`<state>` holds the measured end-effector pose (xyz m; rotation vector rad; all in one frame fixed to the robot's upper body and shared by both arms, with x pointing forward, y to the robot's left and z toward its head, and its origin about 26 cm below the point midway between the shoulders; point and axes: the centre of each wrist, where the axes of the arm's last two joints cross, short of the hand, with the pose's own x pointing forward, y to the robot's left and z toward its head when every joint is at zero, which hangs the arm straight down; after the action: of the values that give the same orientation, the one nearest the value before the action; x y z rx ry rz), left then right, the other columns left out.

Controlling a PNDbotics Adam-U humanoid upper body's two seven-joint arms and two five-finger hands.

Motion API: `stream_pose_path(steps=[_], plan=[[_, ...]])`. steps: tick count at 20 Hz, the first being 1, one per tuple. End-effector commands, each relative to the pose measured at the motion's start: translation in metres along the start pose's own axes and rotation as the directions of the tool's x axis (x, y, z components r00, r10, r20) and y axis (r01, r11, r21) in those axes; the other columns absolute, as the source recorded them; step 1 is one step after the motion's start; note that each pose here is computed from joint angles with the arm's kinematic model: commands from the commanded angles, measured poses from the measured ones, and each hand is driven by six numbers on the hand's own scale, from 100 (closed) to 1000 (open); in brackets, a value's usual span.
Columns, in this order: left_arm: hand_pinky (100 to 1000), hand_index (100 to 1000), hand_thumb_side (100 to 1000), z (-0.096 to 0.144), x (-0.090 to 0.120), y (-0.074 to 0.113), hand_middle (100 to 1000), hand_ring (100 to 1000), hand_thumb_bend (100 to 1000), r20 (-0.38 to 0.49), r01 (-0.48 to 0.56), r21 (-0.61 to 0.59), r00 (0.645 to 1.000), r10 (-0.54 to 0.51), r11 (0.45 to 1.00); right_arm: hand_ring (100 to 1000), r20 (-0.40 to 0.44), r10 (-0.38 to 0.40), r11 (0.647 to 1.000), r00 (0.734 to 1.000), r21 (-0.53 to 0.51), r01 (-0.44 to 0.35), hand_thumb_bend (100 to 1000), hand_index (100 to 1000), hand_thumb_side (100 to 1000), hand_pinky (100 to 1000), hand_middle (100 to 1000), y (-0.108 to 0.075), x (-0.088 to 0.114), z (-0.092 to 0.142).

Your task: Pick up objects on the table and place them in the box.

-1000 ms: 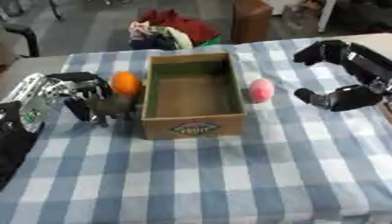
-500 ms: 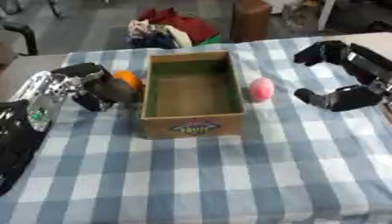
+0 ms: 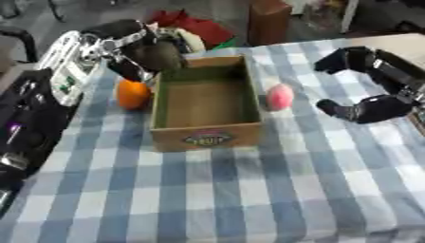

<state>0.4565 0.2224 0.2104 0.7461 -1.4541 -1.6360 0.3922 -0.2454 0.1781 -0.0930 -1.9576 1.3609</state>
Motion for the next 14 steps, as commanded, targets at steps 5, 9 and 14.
stream_pose_path(steps=[5, 9, 14], plan=[[627, 662, 100, -0.036, 0.026, -0.023, 501, 514, 238, 0.068, 0.04, -0.059, 0.997, -0.036, 0.997, 810, 0.073, 0.016, 0.999, 0.997, 0.044, -0.019, 374, 811, 271, 803, 730, -0.004, 0.013, -0.019], [655, 713, 100, -0.044, 0.024, -0.047, 587, 590, 371, 0.061, 0.029, -0.11, 0.998, -0.022, 0.994, 809, 0.076, 0.011, 0.998, 0.997, 0.053, -0.015, 375, 810, 272, 802, 729, -0.003, 0.014, -0.021], [778, 830, 341, -0.042, 0.016, -0.054, 802, 793, 792, 0.039, 0.013, -0.103, 0.999, -0.009, 0.995, 809, 0.069, 0.009, 0.999, 0.998, 0.053, -0.012, 376, 807, 272, 802, 728, -0.002, 0.012, -0.019]])
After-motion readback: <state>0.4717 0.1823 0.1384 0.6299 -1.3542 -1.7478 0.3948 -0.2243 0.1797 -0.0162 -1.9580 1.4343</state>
